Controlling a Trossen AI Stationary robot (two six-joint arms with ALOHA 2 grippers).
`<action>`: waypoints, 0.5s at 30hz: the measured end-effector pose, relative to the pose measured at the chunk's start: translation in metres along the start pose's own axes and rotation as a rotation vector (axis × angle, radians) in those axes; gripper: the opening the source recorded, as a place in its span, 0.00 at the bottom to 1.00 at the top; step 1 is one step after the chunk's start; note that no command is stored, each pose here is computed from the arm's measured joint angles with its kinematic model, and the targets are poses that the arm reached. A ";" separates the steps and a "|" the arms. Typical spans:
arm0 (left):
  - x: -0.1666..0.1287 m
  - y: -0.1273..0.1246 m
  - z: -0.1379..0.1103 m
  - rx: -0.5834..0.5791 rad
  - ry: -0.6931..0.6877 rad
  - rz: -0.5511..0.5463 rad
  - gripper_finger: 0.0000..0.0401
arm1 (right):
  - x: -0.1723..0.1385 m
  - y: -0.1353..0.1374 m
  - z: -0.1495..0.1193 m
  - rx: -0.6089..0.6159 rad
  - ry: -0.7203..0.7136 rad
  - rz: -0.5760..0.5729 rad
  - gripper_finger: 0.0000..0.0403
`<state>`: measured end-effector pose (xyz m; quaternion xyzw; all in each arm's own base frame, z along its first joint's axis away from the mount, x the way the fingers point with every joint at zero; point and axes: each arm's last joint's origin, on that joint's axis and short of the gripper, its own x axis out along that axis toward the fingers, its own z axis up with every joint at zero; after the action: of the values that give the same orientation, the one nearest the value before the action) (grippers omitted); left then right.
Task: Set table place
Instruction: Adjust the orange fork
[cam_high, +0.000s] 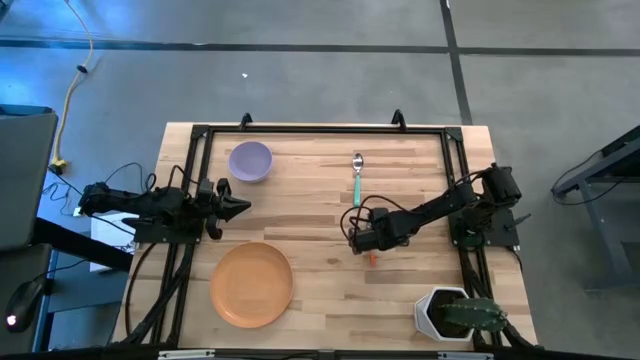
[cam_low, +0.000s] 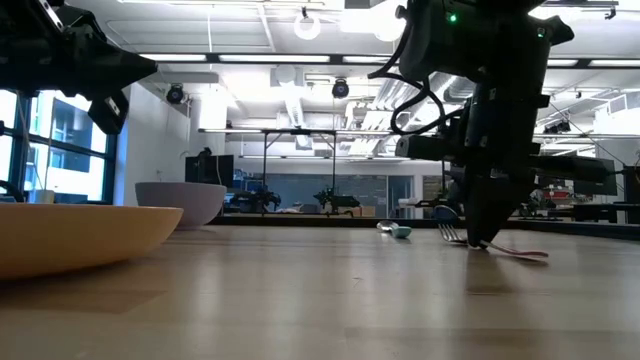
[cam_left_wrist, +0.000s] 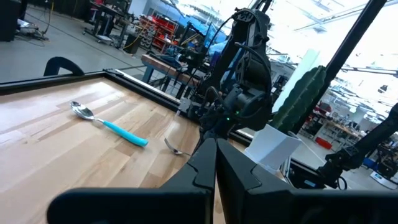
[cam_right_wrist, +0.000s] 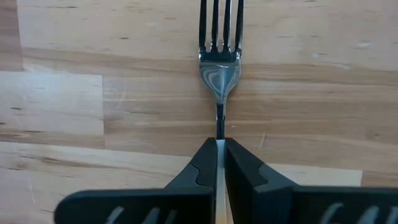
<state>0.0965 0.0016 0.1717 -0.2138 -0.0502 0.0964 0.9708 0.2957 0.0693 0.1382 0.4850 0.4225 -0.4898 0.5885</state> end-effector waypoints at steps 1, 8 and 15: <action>0.000 0.000 0.000 0.000 0.000 -0.001 0.00 | 0.000 0.000 0.000 -0.003 0.000 0.000 0.00; 0.000 0.000 0.000 0.000 0.000 -0.001 0.00 | 0.000 0.000 0.000 -0.023 0.009 -0.005 0.05; 0.000 0.000 0.000 0.000 0.000 -0.001 0.00 | 0.000 0.000 0.000 -0.023 0.010 -0.004 0.10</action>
<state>0.0965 0.0015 0.1717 -0.2138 -0.0501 0.0959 0.9709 0.2955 0.0695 0.1381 0.4800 0.4319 -0.4837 0.5909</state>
